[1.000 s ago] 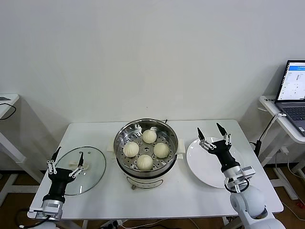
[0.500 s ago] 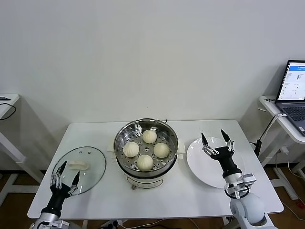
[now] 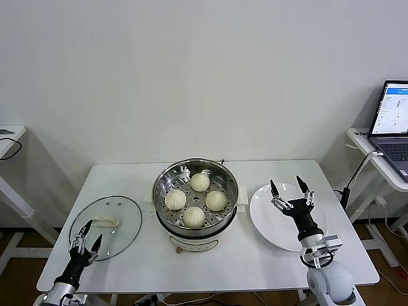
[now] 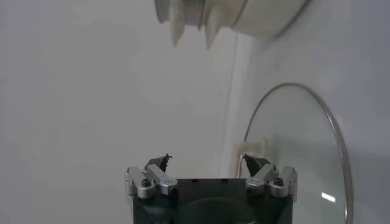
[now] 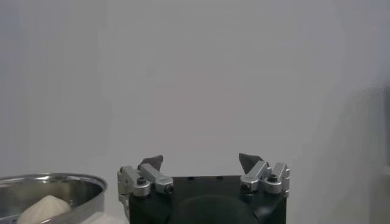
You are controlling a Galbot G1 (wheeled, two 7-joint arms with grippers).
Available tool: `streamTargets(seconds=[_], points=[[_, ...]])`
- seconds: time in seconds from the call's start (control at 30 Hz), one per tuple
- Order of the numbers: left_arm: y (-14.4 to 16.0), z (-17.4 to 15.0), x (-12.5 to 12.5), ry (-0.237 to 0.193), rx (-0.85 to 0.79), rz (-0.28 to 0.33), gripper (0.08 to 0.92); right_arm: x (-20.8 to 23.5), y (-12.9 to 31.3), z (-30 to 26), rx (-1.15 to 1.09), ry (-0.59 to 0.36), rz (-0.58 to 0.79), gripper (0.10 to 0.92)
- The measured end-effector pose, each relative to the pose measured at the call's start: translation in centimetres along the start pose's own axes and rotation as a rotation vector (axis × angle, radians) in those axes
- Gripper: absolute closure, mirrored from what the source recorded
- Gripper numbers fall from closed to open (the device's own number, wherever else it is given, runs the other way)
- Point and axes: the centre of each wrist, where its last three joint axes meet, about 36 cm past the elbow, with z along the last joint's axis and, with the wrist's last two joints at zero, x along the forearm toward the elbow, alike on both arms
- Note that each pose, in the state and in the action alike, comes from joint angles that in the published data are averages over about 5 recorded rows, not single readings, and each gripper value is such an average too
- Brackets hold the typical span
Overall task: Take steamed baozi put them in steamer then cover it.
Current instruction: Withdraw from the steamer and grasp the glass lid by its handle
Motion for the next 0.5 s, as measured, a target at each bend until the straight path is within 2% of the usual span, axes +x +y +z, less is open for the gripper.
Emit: streamTargets(seconds=[0.5], points=[[-0.2,0.9,-4.0,0.013,-0.058,-0.016,0.177,0.3,0.0,0.3,0.005,0.003,0.005,0.2]])
